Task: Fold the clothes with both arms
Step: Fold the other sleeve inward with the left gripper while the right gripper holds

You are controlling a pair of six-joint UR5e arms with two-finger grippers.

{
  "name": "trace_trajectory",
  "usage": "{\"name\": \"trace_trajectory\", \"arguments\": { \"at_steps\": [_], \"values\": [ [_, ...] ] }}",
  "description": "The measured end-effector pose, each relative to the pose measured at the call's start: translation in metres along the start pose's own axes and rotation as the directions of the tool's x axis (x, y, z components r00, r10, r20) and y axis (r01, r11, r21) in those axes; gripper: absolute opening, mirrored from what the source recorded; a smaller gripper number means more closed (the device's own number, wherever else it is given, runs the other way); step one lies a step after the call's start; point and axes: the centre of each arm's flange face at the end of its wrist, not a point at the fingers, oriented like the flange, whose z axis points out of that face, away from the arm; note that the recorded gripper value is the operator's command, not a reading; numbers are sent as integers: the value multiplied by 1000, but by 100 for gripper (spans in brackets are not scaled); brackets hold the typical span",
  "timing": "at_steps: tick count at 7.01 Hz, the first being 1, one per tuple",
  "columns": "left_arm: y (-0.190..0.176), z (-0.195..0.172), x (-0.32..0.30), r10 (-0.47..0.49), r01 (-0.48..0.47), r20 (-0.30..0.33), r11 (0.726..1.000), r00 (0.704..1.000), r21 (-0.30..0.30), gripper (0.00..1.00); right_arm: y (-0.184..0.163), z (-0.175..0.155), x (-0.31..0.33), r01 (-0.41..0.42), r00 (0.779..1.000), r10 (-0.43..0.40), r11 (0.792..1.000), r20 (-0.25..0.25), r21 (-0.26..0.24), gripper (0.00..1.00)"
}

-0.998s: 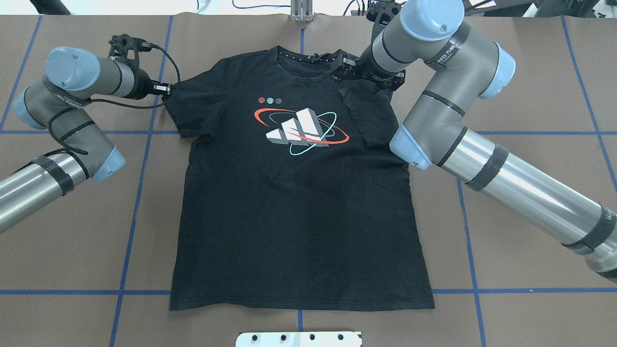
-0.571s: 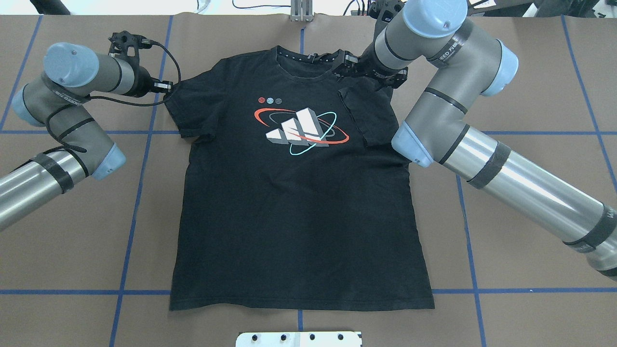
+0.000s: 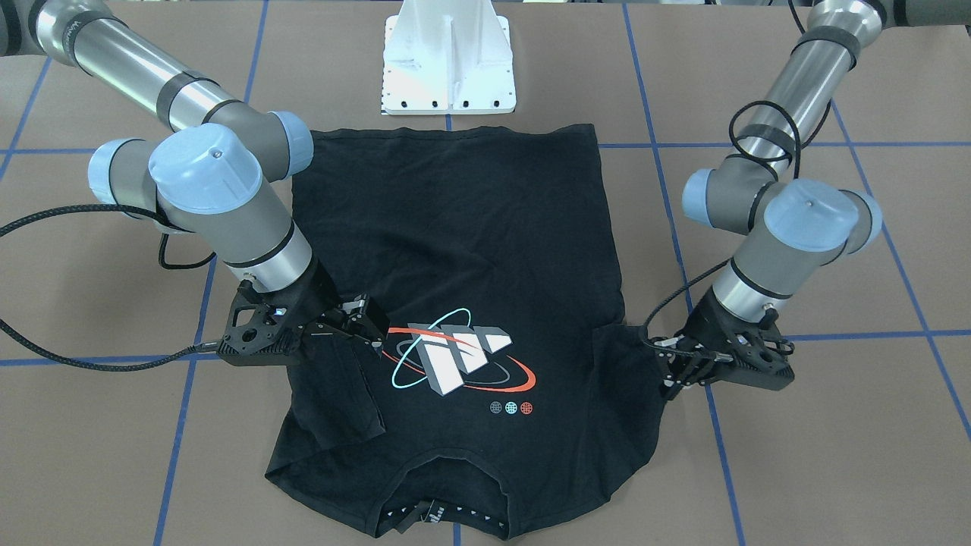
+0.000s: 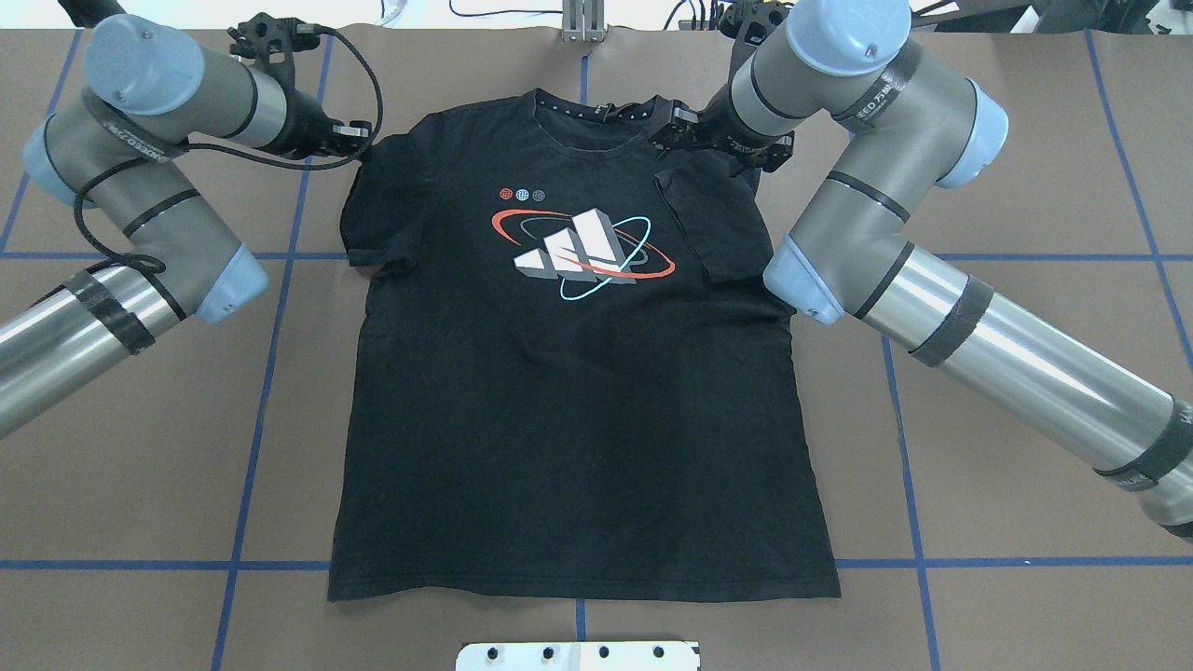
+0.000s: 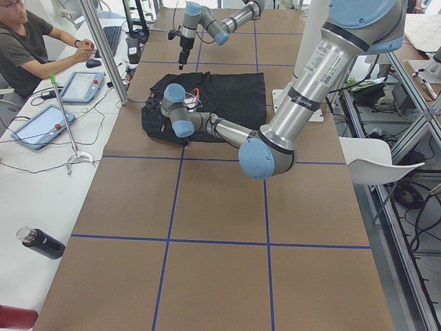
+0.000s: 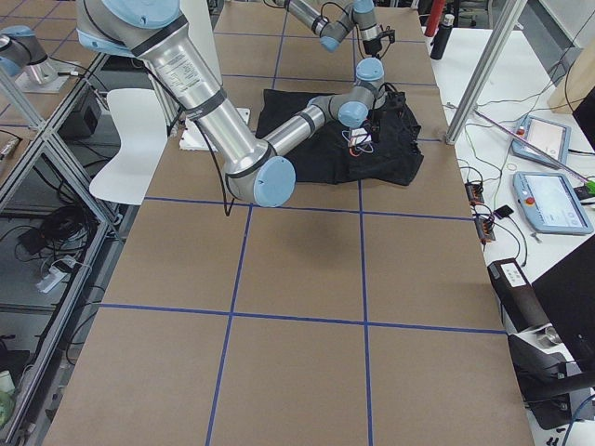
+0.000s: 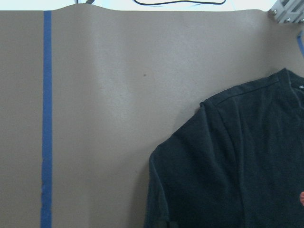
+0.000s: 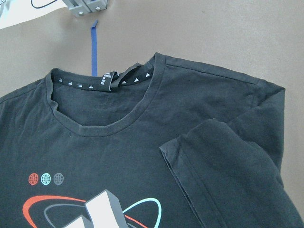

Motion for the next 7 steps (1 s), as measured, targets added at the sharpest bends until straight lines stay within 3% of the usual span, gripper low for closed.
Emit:
{"name": "trace_trajectory", "arguments": {
  "at_steps": [2,4,5,6,7],
  "values": [
    [-16,18,68,-141,141,-33,990,990,-4,0,0,-2,0,0,1000,0,1000,4,1,100],
    [-17,57,138,-208,210,-43,975,977,67,0,-2,-9,2,-1,1000,1,1000,11,-1,100],
    [-8,70,151,-212,217,-57,972,976,88,15,-2,-10,4,-2,1000,2,1000,12,-2,100],
    [0,77,159,-214,219,-69,971,975,91,99,-3,-10,8,-4,1000,4,1000,10,-2,100],
    [4,79,163,-212,219,-77,971,974,92,100,-2,-9,10,-6,1000,6,1000,8,-3,100]
  ]
}}
